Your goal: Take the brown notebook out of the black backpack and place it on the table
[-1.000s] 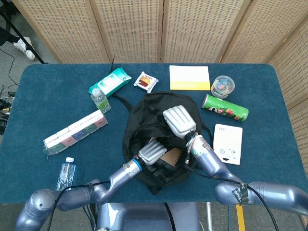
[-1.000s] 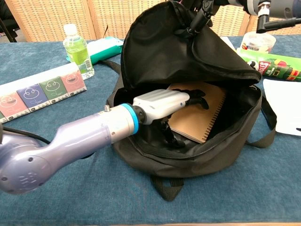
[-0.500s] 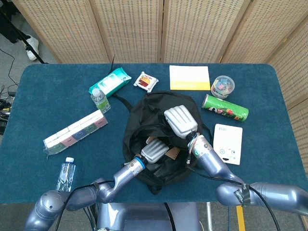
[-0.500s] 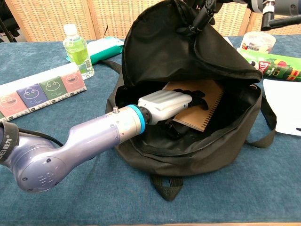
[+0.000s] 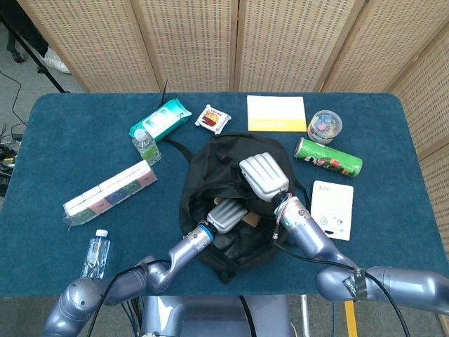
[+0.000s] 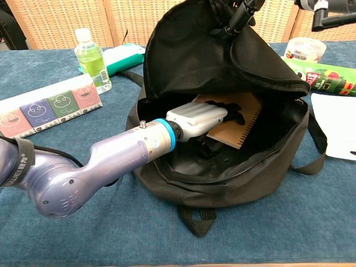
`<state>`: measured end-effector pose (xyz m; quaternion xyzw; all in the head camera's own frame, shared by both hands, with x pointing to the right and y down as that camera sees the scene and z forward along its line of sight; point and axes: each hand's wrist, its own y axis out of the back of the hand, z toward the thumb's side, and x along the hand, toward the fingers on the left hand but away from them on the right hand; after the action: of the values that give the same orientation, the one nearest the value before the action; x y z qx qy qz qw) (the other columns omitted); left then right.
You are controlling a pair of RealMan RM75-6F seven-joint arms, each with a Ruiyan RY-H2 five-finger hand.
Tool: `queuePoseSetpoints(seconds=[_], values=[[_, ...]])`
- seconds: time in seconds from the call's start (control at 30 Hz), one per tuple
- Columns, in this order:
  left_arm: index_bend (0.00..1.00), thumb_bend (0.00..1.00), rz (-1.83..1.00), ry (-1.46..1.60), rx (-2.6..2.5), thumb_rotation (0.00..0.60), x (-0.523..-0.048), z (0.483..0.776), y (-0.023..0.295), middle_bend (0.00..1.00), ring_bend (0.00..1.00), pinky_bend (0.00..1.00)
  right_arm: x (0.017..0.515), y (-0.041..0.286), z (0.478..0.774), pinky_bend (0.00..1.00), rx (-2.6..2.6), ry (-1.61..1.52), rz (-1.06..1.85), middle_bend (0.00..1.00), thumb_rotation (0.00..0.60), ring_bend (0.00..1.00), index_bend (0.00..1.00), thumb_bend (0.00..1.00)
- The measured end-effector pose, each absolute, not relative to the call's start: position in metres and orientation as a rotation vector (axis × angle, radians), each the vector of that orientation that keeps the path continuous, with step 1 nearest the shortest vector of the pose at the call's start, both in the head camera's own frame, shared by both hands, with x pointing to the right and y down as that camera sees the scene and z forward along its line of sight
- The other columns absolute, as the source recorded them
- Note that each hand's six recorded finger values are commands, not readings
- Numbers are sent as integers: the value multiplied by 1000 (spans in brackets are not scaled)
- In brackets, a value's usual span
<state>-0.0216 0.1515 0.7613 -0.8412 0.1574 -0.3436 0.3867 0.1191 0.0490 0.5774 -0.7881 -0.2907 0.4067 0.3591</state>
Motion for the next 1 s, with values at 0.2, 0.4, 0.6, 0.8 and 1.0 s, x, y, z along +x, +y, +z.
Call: queuePoseSetpoints(seconds=[0.2,0.4,0.6,0.8,1.0], values=[[215,502,-902,404,-2135,600,-18,765,143,21,27,166,120,49,578,702,-2031,-748,1053,704,600,730,700,646],[454,524,-910,427,-2115,600,-17,766,137,252,244,413,120,47,577,703,-2031,-759,1050,704,600,730,700,646],[687,535,-873,505,-2091,600,-18,757,131,429,400,548,122,45,577,702,-2032,-772,1049,704,600,730,700,646],[755,535,-826,542,-2091,600,-24,751,131,490,453,585,126,38,576,702,-2012,-793,1051,704,600,730,700,646],[775,534,-785,561,-2103,600,-32,744,132,513,468,598,130,31,578,702,-1993,-815,1068,705,600,730,700,646]])
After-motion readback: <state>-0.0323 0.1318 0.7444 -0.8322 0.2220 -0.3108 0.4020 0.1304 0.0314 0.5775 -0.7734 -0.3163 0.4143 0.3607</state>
